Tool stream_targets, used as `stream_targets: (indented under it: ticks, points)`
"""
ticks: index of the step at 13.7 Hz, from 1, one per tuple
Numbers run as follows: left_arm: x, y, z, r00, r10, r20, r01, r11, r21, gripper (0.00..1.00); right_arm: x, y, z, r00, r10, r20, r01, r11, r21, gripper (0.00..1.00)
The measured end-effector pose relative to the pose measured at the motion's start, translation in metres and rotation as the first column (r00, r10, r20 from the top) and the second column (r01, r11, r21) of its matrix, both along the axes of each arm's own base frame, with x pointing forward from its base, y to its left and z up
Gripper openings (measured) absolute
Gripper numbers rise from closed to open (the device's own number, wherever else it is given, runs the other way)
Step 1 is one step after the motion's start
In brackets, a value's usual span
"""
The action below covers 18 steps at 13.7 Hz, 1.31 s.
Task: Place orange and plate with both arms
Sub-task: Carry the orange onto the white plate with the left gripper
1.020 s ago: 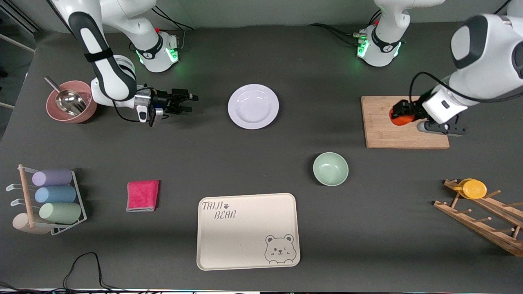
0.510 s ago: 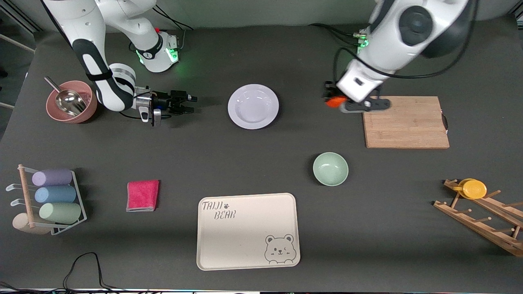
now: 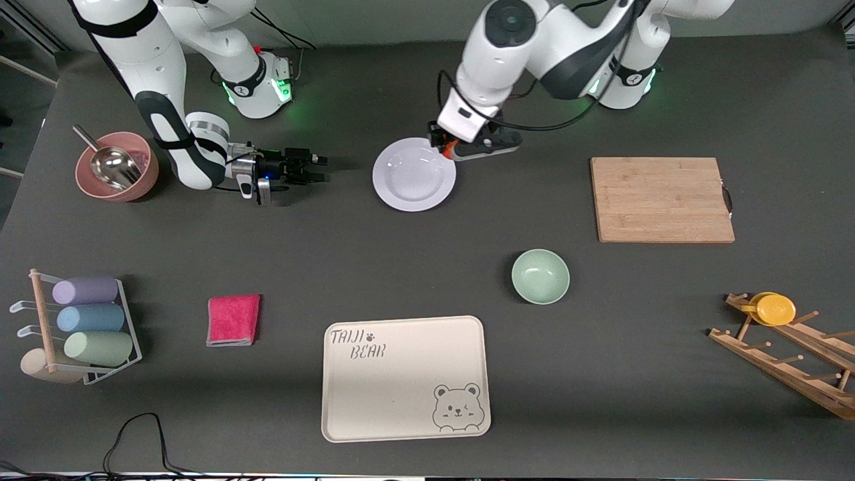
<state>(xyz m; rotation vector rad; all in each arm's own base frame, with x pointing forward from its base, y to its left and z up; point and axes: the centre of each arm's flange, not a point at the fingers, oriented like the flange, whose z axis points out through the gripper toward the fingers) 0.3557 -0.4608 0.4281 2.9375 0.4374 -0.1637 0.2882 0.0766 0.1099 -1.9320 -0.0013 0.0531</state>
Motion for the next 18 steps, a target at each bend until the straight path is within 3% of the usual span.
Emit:
stream_targets:
  ticks: [4,6,7,10,11,13,14,18]
  points:
    - [-0.025,-0.039,-0.031,0.997,0.051,0.056,-0.052,0.999,0.008,0.67,0.000,0.000,-0.001,1.000,-0.001,-0.001,0.001,1.000,0.000,0.86]
    - [-0.045,-0.062,-0.058,0.992,0.065,0.106,-0.068,0.997,0.029,0.67,0.000,0.000,-0.001,1.000,-0.002,-0.002,0.002,1.000,-0.001,0.62]
    - [-0.056,-0.072,-0.073,0.988,0.069,0.137,-0.076,0.996,0.046,0.67,0.000,0.000,-0.001,1.000,-0.002,-0.002,0.002,1.000,-0.001,0.55]
    - [-0.077,-0.093,-0.108,0.980,0.067,0.185,-0.082,0.994,0.070,0.67,0.000,0.000,-0.001,1.000,-0.002,-0.002,0.002,1.000,-0.001,0.51]
    - [-0.081,-0.098,-0.115,0.981,0.056,0.188,-0.071,0.995,0.076,0.67,0.000,0.000,-0.001,1.000,-0.002,-0.002,0.002,1.000,-0.001,0.44]
    - [-0.085,-0.109,-0.126,0.980,0.034,0.197,-0.051,0.995,0.083,0.67,0.000,0.000,-0.001,1.000,-0.002,-0.002,0.002,1.000,-0.001,0.41]
    - [-0.088,-0.113,-0.133,0.978,0.016,0.209,-0.036,0.995,0.090,0.67,0.000,0.000,-0.001,1.000,-0.002,-0.002,0.002,1.000,-0.001,0.34]
    - [-0.093,-0.123,-0.162,0.972,-0.042,0.231,0.014,0.992,0.123,0.67,0.000,-0.001,-0.002,1.000,-0.002,-0.006,0.002,1.000,-0.002,0.34]
